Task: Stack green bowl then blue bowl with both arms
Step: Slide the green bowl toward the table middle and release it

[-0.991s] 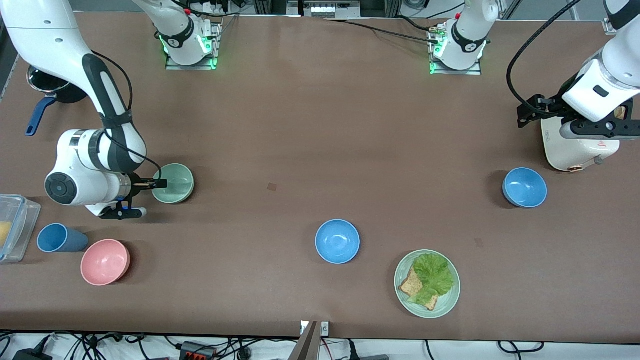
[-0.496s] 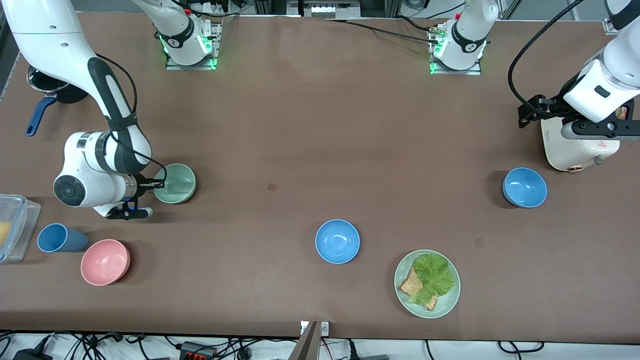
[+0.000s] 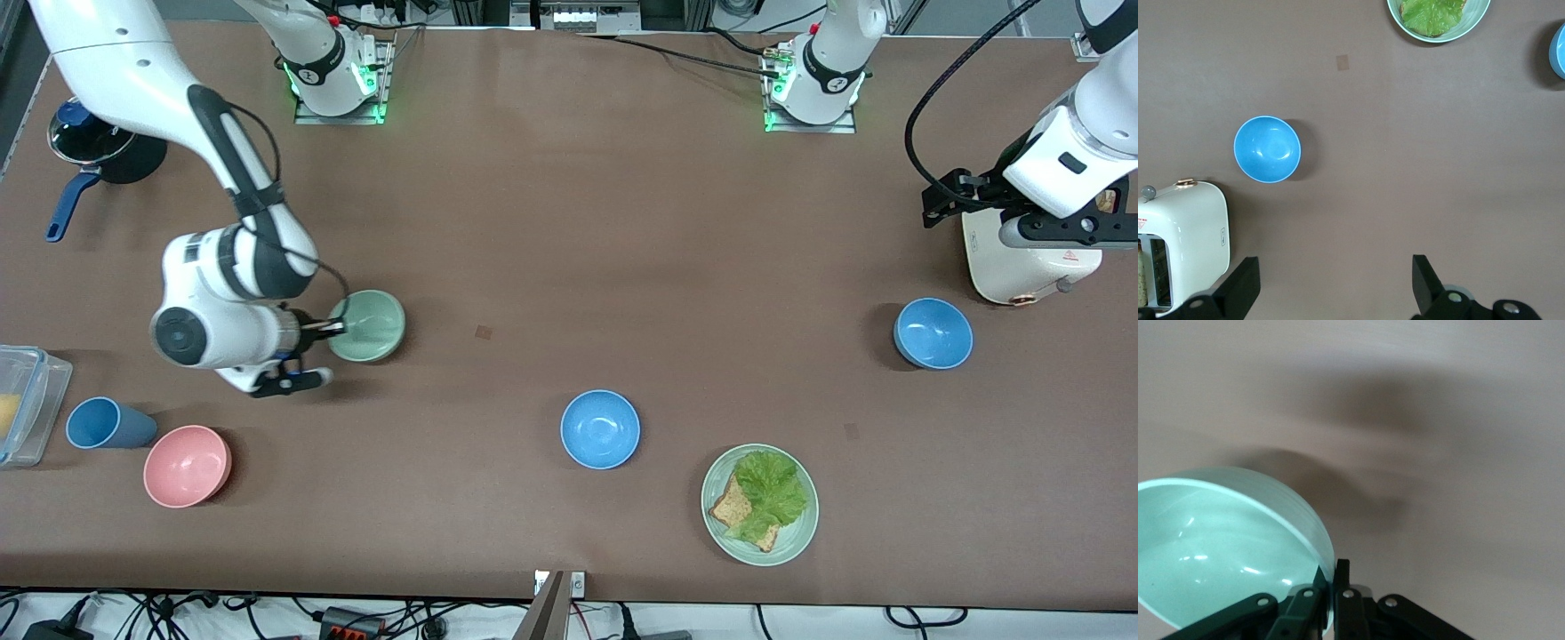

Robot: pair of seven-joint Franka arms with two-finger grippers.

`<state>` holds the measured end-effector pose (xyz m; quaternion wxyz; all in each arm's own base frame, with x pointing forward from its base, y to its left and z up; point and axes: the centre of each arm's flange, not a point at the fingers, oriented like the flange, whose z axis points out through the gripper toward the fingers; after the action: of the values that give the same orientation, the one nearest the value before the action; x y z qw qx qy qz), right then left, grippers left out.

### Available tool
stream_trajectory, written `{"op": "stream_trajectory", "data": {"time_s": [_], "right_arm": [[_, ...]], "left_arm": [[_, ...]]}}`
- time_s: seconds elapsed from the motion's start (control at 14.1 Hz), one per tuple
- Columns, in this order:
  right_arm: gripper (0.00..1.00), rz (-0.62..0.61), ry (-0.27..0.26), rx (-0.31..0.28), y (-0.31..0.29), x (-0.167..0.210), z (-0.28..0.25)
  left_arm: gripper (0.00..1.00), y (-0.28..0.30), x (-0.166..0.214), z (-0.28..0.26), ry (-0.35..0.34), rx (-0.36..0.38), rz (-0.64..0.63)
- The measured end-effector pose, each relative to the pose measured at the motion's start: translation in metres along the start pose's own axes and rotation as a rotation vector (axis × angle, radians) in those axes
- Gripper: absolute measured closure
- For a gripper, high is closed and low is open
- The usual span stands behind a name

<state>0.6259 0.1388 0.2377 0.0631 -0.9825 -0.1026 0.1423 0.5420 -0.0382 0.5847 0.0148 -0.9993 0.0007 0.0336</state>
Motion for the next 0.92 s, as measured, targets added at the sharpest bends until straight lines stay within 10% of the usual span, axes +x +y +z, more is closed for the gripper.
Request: {"op": "stream_trajectory", "data": {"time_s": [0.57,0.92], "right_arm": [[0.96,0.104,-0.002,-0.016,-0.273,-0.026,0.032],[0.96,0.170,-0.032,-0.016,-0.299,-0.023,0.078]], "left_arm": [[0.00,-0.004,0.000,0.000,0.000,-0.001,-0.008],[0.00,-0.005,0.000,0.000,0.000,-0.001,-0.009]]}}
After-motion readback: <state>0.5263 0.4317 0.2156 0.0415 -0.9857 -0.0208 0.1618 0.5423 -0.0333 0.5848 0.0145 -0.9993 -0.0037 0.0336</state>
